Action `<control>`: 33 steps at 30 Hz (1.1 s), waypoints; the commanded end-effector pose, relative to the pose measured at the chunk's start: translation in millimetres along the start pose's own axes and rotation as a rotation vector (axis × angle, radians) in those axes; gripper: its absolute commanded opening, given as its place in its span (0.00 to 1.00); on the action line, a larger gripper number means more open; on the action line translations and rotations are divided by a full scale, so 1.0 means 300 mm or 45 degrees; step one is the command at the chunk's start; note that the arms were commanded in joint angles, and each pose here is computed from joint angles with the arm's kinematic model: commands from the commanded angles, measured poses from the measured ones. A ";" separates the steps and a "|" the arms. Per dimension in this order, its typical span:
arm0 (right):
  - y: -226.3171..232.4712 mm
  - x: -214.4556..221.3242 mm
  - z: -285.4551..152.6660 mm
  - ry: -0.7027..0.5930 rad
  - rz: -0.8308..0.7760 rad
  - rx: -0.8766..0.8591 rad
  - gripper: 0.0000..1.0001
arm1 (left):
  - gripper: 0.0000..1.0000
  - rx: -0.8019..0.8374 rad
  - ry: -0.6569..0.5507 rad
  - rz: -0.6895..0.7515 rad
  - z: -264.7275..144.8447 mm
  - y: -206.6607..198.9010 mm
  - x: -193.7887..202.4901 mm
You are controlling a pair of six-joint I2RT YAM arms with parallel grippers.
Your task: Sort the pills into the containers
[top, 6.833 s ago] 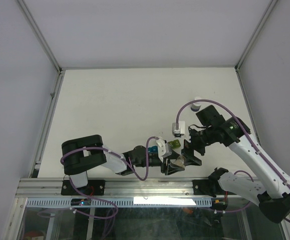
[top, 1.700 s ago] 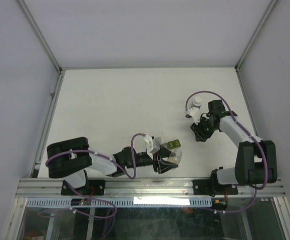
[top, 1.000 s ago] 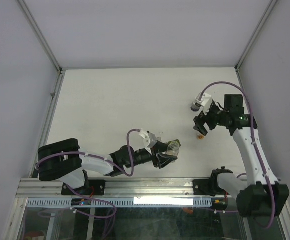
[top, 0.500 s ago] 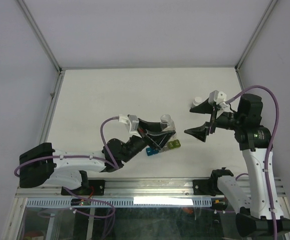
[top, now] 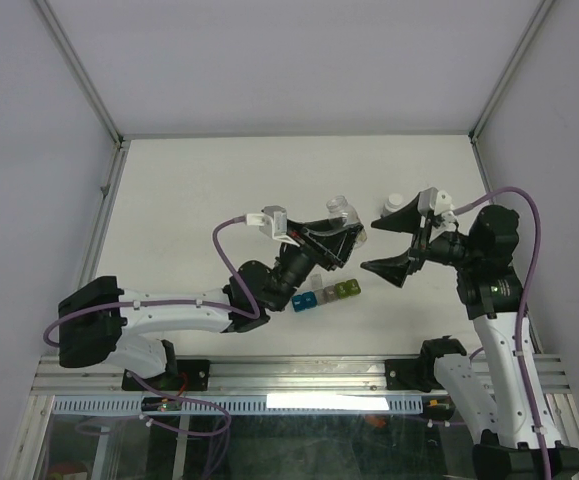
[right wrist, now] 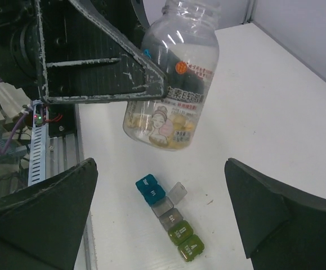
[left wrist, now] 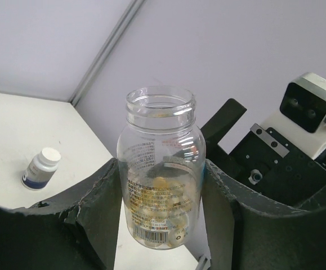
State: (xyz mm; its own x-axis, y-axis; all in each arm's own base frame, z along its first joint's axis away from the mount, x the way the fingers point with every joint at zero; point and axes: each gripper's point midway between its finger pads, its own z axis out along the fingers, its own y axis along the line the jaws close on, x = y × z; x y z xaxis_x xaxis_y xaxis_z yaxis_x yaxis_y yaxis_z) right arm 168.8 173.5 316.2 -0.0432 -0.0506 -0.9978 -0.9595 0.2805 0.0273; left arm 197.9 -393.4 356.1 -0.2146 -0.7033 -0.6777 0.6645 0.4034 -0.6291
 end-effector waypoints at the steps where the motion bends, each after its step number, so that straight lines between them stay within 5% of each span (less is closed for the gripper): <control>1: -0.033 -0.062 0.030 -0.107 -0.073 0.029 0.98 | 0.00 -0.104 -0.091 -0.046 0.055 -0.012 -0.024; 8: -0.104 -0.079 0.049 -0.206 -0.044 0.156 0.97 | 0.00 -0.125 -0.115 -0.060 0.100 -0.040 0.003; 12: -0.114 -0.072 0.056 -0.239 -0.025 0.170 0.87 | 0.00 -0.115 -0.112 -0.070 0.115 -0.066 0.025; 17: -0.120 -0.064 0.059 -0.246 -0.010 0.185 0.71 | 0.00 -0.089 -0.095 -0.084 0.129 -0.091 0.058; 21: -0.113 -0.068 0.055 -0.243 -0.025 0.186 0.44 | 0.00 -0.078 -0.087 -0.086 0.132 -0.102 0.070; 26: -0.104 -0.063 0.052 -0.226 -0.024 0.177 0.14 | 0.39 -0.083 -0.075 -0.054 0.115 -0.090 0.065; 33: -0.099 -0.040 0.054 -0.218 -0.027 0.156 0.08 | 0.74 -0.063 -0.115 -0.015 0.060 -0.068 -0.015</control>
State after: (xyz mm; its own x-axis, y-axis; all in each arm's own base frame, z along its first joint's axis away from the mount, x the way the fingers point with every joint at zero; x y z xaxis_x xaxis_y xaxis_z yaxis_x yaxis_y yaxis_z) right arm 202.2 182.3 315.8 -0.0391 0.0984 -0.9944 -0.9177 0.3901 0.0747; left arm 210.1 -429.7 347.1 -0.1752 -0.7148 -0.6771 0.5832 0.4787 -0.6563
